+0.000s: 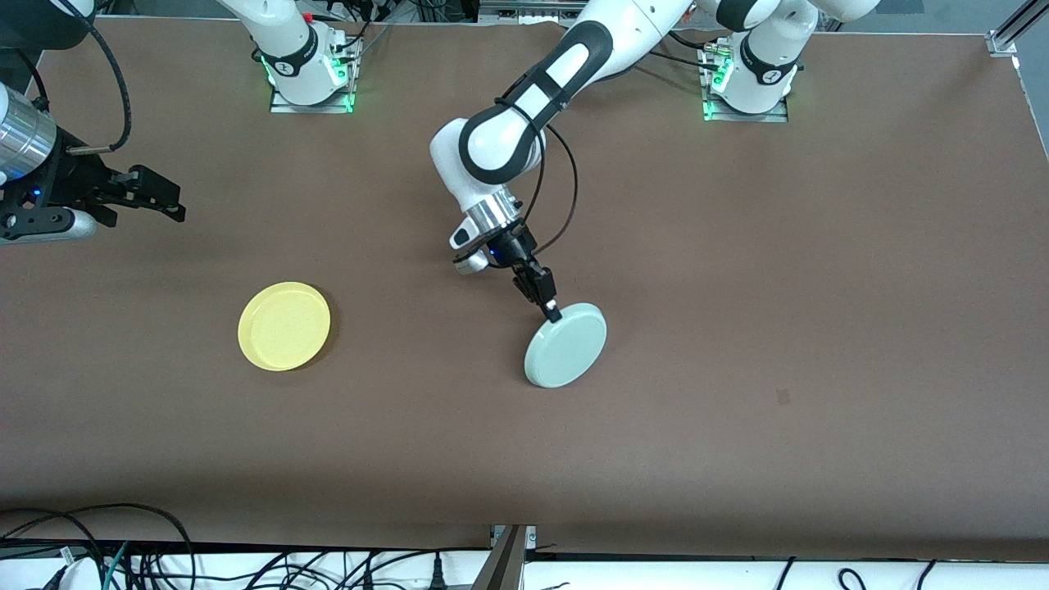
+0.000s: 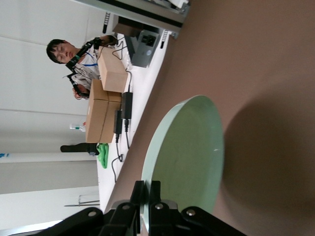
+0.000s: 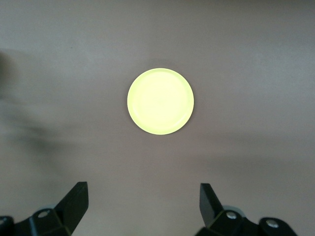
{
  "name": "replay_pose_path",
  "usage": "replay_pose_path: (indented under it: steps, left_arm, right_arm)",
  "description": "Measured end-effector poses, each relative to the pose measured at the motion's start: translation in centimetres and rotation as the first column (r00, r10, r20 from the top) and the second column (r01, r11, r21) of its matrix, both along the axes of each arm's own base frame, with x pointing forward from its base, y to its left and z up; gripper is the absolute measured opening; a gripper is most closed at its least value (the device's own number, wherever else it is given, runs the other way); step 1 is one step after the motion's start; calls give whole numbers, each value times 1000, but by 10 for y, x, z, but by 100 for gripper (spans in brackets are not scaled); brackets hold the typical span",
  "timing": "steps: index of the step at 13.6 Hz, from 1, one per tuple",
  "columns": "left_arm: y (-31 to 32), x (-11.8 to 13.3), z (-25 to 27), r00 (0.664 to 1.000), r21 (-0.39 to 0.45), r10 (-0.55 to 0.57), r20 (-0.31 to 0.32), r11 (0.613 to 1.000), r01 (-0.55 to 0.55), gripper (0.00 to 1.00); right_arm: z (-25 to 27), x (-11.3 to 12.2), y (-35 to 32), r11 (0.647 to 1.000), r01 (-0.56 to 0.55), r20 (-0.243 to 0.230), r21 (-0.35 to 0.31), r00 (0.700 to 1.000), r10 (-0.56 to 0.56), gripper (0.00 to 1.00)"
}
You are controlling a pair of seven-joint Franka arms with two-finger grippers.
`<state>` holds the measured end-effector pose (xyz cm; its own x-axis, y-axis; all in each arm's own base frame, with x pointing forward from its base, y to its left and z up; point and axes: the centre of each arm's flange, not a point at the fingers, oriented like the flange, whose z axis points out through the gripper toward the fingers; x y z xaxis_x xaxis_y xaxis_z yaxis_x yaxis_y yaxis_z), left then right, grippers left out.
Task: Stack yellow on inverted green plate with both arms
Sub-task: 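Carry the flipped green plate to mid-table and release it upside down, then raise the left gripper and withdraw it to the table side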
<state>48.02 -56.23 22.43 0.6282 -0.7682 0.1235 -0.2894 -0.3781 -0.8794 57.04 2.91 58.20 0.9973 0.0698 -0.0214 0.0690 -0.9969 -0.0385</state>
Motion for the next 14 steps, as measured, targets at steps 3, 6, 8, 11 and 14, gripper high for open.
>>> replay_pose_path:
  steps: [3, 6, 8, 11, 14]
  left_arm:
    - [-9, -14, -25, 995, -80, 38, -97, 996, -46, 19]
    - [-17, -20, -53, 985, -130, 63, -159, 988, -84, 24]
    - [-23, -24, -66, 979, -170, 92, -182, 978, -123, 27]
    - [-34, -29, -68, 970, -238, 117, -211, 957, -167, 33]
    - [-36, -10, -38, 950, -331, 178, -257, 907, -260, 56]
  right_arm:
    - [0, 0, 0, 1000, 0, 0, 0, 1000, 0, 100]
    - [0, 0, 0, 1000, 0, 1, 0, 1000, 0, 100]
    - [0, 0, 0, 1000, 0, 1, 0, 1000, 0, 100]
    - [0, 0, 0, 1000, -1, 1, 0, 1000, 1, 100]
    - [0, 0, 0, 1000, -1, 1, 0, 1000, 1, 100]
